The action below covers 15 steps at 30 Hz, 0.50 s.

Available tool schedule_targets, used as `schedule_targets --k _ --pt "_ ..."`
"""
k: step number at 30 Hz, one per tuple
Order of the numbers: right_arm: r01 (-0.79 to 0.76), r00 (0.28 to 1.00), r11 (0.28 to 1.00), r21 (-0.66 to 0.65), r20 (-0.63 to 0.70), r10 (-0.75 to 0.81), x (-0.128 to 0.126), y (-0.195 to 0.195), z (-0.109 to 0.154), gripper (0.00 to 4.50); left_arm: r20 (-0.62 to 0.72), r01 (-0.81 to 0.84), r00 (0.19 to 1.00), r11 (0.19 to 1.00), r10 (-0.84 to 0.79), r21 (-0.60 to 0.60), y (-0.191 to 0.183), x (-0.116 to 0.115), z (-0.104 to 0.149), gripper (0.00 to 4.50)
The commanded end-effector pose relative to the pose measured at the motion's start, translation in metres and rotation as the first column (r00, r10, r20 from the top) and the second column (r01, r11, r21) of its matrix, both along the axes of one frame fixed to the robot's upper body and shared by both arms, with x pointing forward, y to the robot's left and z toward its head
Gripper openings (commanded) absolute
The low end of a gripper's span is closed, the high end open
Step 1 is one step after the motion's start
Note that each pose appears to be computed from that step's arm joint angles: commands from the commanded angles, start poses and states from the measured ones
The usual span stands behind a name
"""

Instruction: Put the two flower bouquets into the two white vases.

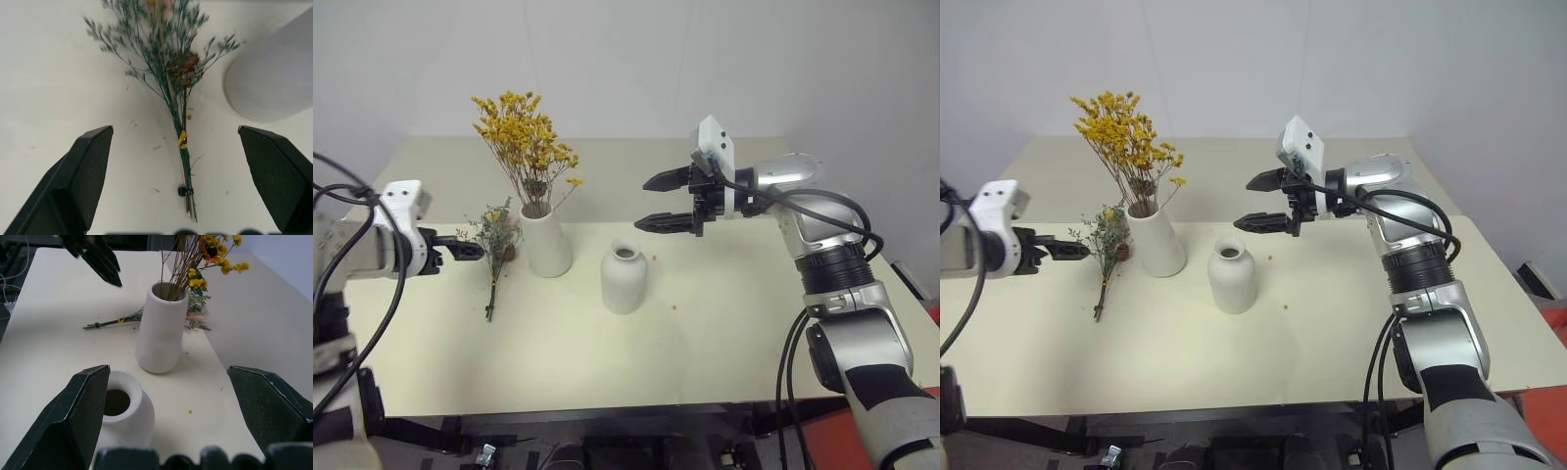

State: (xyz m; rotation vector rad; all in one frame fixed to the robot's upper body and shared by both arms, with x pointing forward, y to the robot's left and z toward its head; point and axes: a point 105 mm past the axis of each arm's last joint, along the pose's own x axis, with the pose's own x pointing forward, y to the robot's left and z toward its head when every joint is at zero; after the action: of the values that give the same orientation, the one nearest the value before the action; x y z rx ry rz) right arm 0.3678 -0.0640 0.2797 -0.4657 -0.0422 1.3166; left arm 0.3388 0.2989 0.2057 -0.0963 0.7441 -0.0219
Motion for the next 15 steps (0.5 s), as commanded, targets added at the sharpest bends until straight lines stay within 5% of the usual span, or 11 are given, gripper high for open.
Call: schedule_targets --k 1,5,13,15 --pt "-0.001 0.999 1.000 0.025 0.042 0.000 -0.006 -0.005 0.015 4.50 -0.109 -0.025 0.994 0.999 0.028 0.023 -0.006 0.012 -0.009 4.47" --pt "0.006 0.999 1.000 0.026 0.046 -0.007 -0.006 -0.006 0.016 4.50 -0.239 -0.063 0.968 0.997 0.073 0.049 -0.009 0.019 -0.035 4.47" --pt "0.021 0.999 0.999 0.035 0.047 -0.023 -0.008 -0.011 0.017 4.50 -0.264 -0.064 0.961 0.994 0.085 0.090 -0.007 0.035 -0.048 4.47" --pt "0.022 0.999 0.999 0.037 0.047 -0.024 -0.009 -0.011 0.017 4.50 -0.264 -0.071 0.960 0.992 0.095 0.101 -0.005 0.038 -0.049 4.07"
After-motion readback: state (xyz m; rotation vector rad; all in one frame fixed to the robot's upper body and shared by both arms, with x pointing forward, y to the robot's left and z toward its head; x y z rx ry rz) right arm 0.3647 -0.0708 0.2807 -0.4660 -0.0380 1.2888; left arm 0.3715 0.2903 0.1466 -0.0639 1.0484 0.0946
